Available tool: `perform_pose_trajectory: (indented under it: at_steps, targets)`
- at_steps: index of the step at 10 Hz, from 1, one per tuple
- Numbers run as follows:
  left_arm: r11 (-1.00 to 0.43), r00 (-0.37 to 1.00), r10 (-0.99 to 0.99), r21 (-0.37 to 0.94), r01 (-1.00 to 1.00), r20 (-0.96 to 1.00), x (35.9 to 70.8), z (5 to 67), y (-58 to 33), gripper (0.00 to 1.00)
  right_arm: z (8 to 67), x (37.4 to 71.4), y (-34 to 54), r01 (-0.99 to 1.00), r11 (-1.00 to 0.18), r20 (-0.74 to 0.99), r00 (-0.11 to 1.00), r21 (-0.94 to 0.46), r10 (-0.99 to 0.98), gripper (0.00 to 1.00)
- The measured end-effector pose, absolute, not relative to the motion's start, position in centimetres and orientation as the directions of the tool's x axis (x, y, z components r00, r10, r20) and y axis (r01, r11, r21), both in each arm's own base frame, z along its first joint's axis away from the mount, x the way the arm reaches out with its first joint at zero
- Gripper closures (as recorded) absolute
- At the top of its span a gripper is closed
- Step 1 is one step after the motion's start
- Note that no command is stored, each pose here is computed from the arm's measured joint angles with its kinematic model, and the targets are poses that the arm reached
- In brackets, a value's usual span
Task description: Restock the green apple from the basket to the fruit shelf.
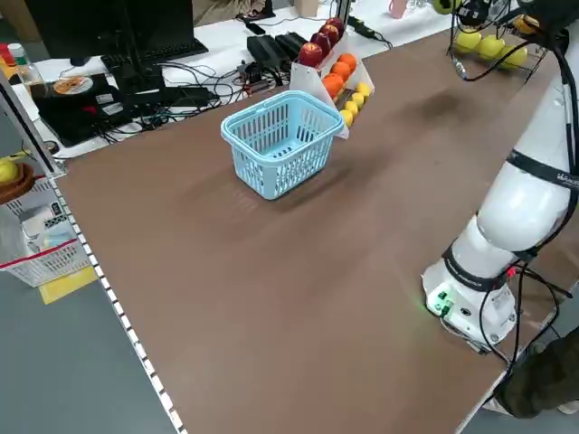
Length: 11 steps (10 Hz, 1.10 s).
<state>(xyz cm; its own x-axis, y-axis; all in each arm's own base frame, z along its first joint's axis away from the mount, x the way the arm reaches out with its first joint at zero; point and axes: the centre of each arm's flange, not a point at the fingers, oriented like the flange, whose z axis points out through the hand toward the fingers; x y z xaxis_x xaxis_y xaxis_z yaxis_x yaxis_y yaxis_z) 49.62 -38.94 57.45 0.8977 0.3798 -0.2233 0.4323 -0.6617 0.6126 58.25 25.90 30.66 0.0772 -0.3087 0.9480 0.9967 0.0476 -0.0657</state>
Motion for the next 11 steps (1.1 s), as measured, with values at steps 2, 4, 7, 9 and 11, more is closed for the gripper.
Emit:
perform_pose_trajectory:
  at_steps: [2, 4, 7, 9, 11]
  targets:
    - [-0.667, 0.894, 0.396, 0.604, 0.437, -0.21, 47.8, 55.7, -43.5, 0.19, 30.7, 57.7, 27.5, 0.996, 0.044, 0.932, 0.089, -0.079, -0.353, 0.0]
    - [-0.678, 0.884, 0.424, 0.577, 0.455, -0.198, 48.5, 53.4, -46.8, 0.19, 30.7, 57.2, 28.2, 0.995, 0.055, 0.923, 0.097, -0.083, -0.373, 0.0]
    - [-0.673, 0.866, 0.452, 0.556, 0.488, -0.213, 51.0, 50.8, -48.4, 0.19, 29.2, 55.9, 27.7, 0.99, 0.075, 0.911, 0.139, -0.119, -0.388, 0.0]
    - [-0.664, 0.865, 0.452, 0.566, 0.489, -0.217, 51.3, 51.4, -48.6, 0.19, 28.7, 55.3, 27.6, 0.988, 0.08, 0.908, 0.153, -0.132, -0.39, 0.0]
    - [-0.663, 0.87, 0.44, 0.574, 0.481, -0.221, 50.1, 52.1, -50.0, 0.19, 28.4, 55.0, 27.9, 0.987, 0.085, 0.908, 0.161, -0.139, -0.387, 0.0]
